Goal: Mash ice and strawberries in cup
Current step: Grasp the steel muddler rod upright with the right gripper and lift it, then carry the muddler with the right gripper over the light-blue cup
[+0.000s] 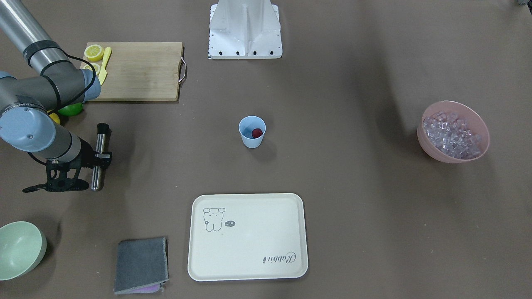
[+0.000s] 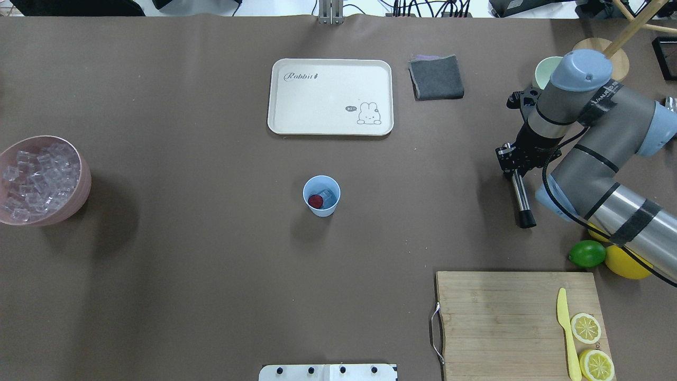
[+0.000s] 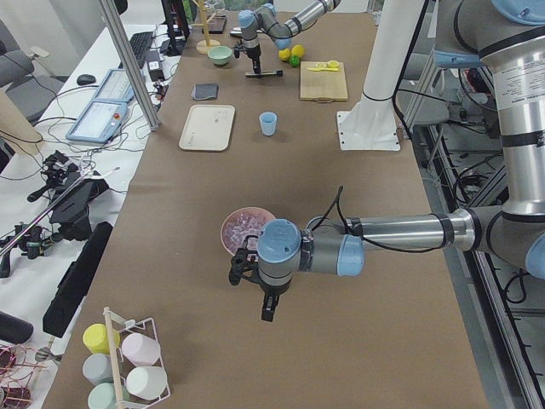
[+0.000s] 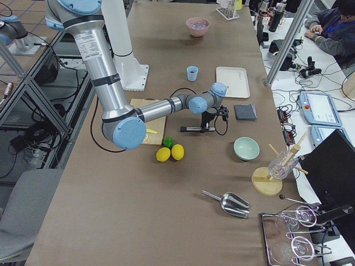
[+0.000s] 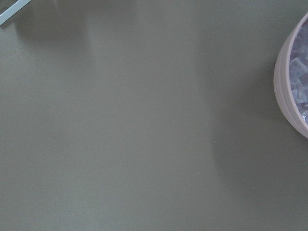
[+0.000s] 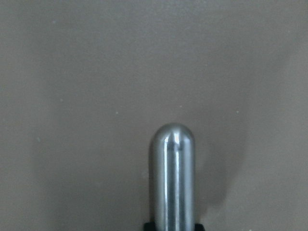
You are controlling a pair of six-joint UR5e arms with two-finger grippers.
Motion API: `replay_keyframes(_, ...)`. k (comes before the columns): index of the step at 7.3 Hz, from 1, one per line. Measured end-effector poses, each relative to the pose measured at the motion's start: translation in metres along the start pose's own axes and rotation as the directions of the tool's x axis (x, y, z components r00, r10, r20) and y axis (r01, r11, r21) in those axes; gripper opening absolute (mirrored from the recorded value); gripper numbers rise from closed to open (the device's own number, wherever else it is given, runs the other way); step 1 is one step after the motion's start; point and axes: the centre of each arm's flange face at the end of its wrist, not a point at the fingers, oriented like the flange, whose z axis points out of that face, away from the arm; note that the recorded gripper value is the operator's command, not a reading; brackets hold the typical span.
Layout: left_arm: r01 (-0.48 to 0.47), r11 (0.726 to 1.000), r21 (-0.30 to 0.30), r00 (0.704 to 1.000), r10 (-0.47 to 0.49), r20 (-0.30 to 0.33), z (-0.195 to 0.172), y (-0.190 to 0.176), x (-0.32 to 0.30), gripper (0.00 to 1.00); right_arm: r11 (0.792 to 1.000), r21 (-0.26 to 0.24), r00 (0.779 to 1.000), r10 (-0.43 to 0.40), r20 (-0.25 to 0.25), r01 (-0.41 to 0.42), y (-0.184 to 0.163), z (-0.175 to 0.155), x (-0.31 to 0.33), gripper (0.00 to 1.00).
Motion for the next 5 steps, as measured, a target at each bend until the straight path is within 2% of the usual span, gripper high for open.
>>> replay_keyframes(3,0.006,1.000,-0.006,1.000,-0.006,-0.002,0.003,0.002,-0.003,0.98,0.997,0.058,0.998,-0.055,0.038,0.053,-0.001,-0.034,-0.034,0.00)
replay_keyframes(5,0.017,1.000,-0.016,1.000,-0.017,-0.007,0.008,0.004,-0.007,0.98,0.981,0.124,0.987,-0.157,0.041,0.150,0.012,-0.062,-0.060,0.00)
